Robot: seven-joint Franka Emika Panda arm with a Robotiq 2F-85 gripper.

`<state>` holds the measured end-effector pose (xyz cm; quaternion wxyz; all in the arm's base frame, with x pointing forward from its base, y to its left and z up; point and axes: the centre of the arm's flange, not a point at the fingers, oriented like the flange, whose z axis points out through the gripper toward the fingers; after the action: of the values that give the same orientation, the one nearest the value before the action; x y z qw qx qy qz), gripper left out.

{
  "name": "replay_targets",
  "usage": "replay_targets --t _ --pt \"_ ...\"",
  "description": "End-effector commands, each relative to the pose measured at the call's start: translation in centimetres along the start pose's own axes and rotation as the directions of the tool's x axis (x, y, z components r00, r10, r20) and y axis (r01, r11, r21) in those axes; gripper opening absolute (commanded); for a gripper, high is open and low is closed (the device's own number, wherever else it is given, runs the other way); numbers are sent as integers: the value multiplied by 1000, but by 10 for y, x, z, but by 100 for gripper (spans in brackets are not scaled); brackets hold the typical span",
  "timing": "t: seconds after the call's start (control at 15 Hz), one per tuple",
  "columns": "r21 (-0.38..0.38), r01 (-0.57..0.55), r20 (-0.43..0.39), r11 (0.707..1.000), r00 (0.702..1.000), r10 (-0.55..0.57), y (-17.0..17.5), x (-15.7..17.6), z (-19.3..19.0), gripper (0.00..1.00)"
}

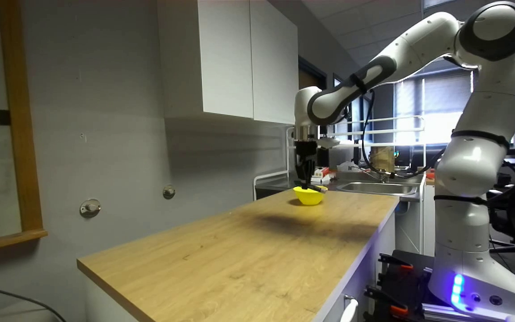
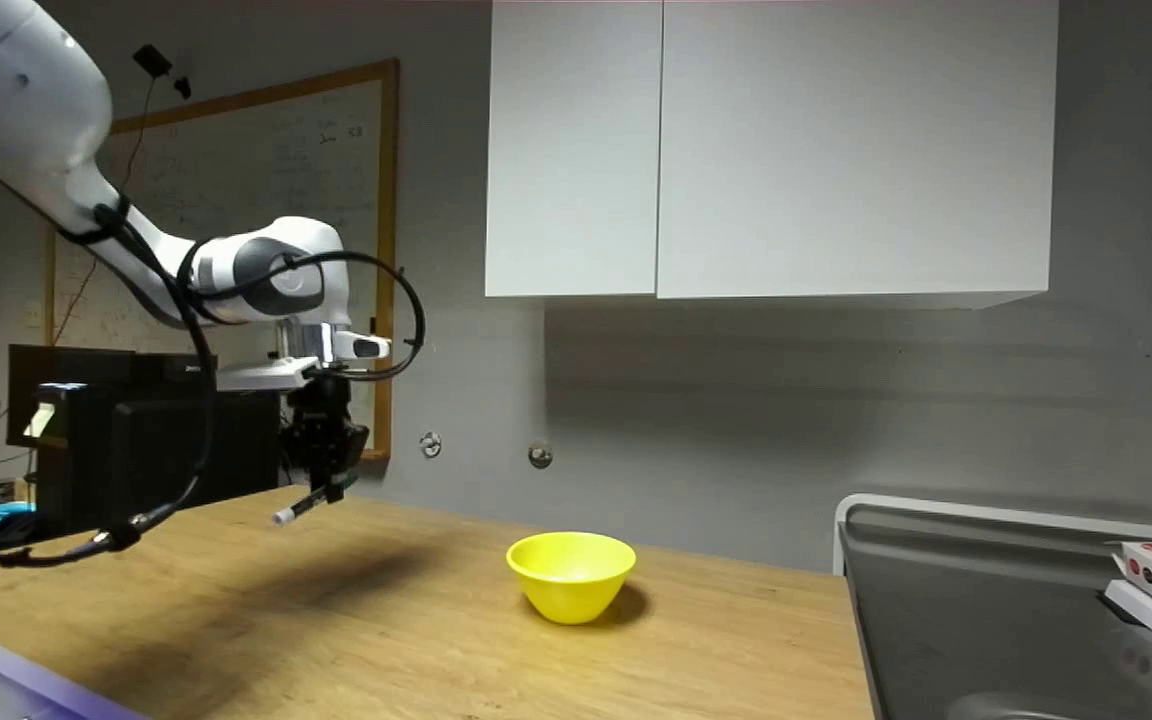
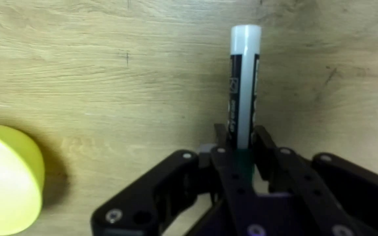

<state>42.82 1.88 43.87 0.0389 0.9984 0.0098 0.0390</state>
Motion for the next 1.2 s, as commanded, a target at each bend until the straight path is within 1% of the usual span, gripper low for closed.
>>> replay_targets --t 0.0,0.13,0.2,0.33,0.47,0.67,0.8,0.93,1.07,1.13 --pt "10 -185 -80 983 979 185 -4 20 -71 7" --pt "26 -285 -146 958 947 285 -1 41 -103 7" --pt "36 -332 -178 943 926 333 1 53 -115 7" --pt "53 -427 -229 903 875 427 12 76 -129 7" --pt "58 -520 -262 852 816 515 32 102 -127 7" --pt "37 -650 -292 759 719 630 68 129 -107 7" --pt "2 -727 -303 687 654 693 94 139 -81 7" --pt "-46 -793 -310 607 589 746 113 142 -57 7" --pt "-91 -833 -319 545 543 777 129 141 -32 7" --pt "-108 -848 -321 519 524 789 136 138 -21 7"
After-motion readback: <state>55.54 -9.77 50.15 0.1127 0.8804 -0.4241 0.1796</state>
